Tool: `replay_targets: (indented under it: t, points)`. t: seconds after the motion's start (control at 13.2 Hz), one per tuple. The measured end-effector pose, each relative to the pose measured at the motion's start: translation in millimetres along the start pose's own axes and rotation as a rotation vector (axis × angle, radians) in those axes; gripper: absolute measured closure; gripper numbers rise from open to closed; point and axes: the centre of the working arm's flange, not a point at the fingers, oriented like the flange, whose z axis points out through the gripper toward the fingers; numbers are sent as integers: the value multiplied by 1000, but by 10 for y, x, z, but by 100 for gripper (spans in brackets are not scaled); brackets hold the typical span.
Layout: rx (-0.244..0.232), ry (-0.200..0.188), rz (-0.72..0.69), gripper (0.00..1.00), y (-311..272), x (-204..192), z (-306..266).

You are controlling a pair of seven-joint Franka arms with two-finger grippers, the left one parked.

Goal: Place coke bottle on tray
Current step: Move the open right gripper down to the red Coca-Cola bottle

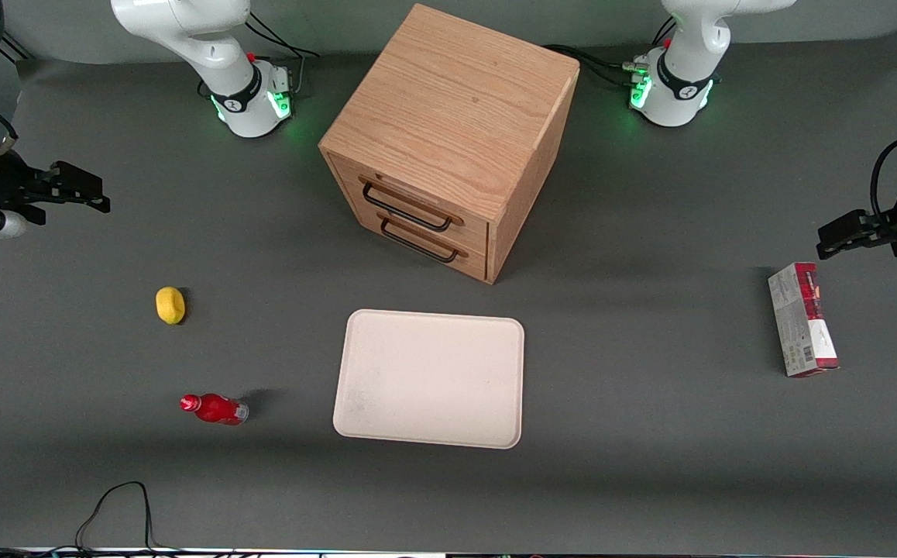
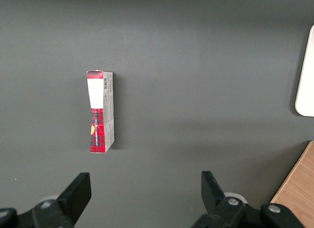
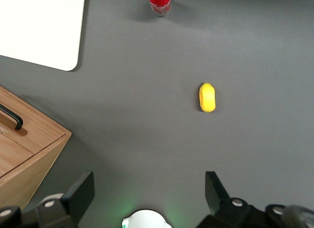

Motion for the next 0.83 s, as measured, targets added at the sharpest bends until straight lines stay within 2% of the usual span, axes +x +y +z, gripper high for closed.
replay_targets:
  t: [0.23,0.45,0.61,0.83]
  points:
    - [-11,13,-3,0,3,372,16]
    - [-28,22,14,0,1,1140,305]
    - [-33,18,26,0,-57,1695,730]
    - [-24,63,65,0,-178,2302,1393]
